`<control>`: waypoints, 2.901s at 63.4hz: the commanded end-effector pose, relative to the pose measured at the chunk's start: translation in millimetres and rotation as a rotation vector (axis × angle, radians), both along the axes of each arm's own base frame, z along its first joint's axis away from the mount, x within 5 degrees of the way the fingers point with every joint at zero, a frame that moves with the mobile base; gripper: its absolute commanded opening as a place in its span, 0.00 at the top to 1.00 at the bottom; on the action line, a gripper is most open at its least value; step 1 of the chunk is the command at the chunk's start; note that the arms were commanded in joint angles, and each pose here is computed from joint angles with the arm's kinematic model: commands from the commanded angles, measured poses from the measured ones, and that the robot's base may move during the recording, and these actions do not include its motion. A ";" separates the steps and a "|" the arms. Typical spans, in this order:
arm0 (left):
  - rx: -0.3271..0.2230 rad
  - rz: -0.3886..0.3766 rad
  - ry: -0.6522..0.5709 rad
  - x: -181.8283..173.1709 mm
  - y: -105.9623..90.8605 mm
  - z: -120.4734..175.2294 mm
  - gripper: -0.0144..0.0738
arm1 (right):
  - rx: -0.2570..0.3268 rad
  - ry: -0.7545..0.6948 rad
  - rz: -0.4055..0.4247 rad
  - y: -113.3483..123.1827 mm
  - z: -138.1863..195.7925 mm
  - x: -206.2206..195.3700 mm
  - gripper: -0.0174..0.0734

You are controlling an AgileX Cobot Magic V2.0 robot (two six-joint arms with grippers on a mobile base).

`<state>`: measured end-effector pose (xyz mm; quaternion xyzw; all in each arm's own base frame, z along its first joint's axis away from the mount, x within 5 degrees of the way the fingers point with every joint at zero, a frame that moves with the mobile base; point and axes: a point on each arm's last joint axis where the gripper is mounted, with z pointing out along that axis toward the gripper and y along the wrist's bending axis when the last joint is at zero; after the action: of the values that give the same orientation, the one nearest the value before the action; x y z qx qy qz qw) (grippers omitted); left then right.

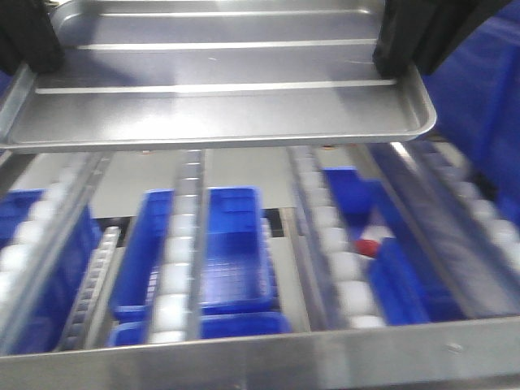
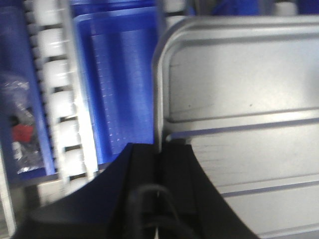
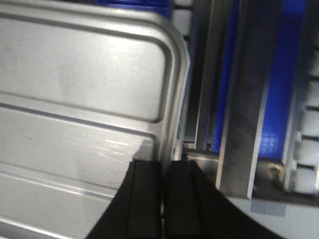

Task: Grab silver tray and stack on right shelf
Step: 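Hold the silver tray with both grippers while the base drives to the other shelf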

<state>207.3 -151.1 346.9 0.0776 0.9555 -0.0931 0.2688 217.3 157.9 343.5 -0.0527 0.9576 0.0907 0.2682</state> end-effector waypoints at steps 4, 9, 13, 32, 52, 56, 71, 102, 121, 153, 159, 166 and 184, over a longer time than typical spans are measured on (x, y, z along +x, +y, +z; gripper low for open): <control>-0.020 -0.022 -0.082 -3.4 2.2 18.7 0.94 | 0.026 -0.117 0.022 -4.8 23.3 -0.6 0.75; -0.020 -0.022 -0.082 -3.4 2.2 18.7 0.94 | 0.026 -0.117 0.022 -4.8 23.3 -0.6 0.75; -0.020 -0.022 -0.082 -3.4 2.2 18.7 0.94 | 0.026 -0.117 0.022 -4.8 23.3 -0.6 0.75; -0.020 -0.022 -0.082 -3.4 2.2 18.7 0.94 | 0.026 -0.117 0.022 -4.8 23.3 -0.6 0.75; -0.020 -0.022 -0.082 -3.4 2.2 18.7 0.94 | 0.026 -0.117 0.022 -4.8 23.3 -0.6 0.75; -0.020 -0.022 -0.082 -3.4 2.2 18.7 0.94 | 0.026 -0.117 0.022 -4.8 23.3 -0.6 0.75; -0.020 -0.022 -0.082 -3.4 2.2 18.7 0.94 | 0.026 -0.117 0.022 -4.8 23.3 -0.6 0.75; -0.020 -0.022 -0.082 -3.4 2.2 18.7 0.94 | 0.026 -0.117 0.022 -4.8 23.3 -0.6 0.75; -0.020 -0.022 -0.082 -3.4 2.2 18.7 0.94 | 0.026 -0.117 0.022 -4.8 23.3 -0.6 0.75; -0.020 -0.022 -0.082 -3.4 2.2 18.7 0.94 | 0.026 -0.117 0.022 -4.8 23.3 -0.6 0.75; -0.020 -0.022 -0.082 -3.4 2.2 18.7 0.94 | 0.026 -0.117 0.022 -4.8 23.3 -0.6 0.75; -0.020 -0.022 -0.082 -3.4 2.2 18.7 0.94 | 0.026 -0.117 0.022 -4.8 23.3 -0.6 0.75; -0.020 -0.022 -0.082 -3.4 2.2 18.7 0.94 | 0.026 -0.117 0.022 -4.8 23.3 -0.6 0.75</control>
<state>207.2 -151.0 347.0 0.0776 0.9555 -0.0931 0.2688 217.2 157.8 343.4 -0.0527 0.9578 0.0902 0.2676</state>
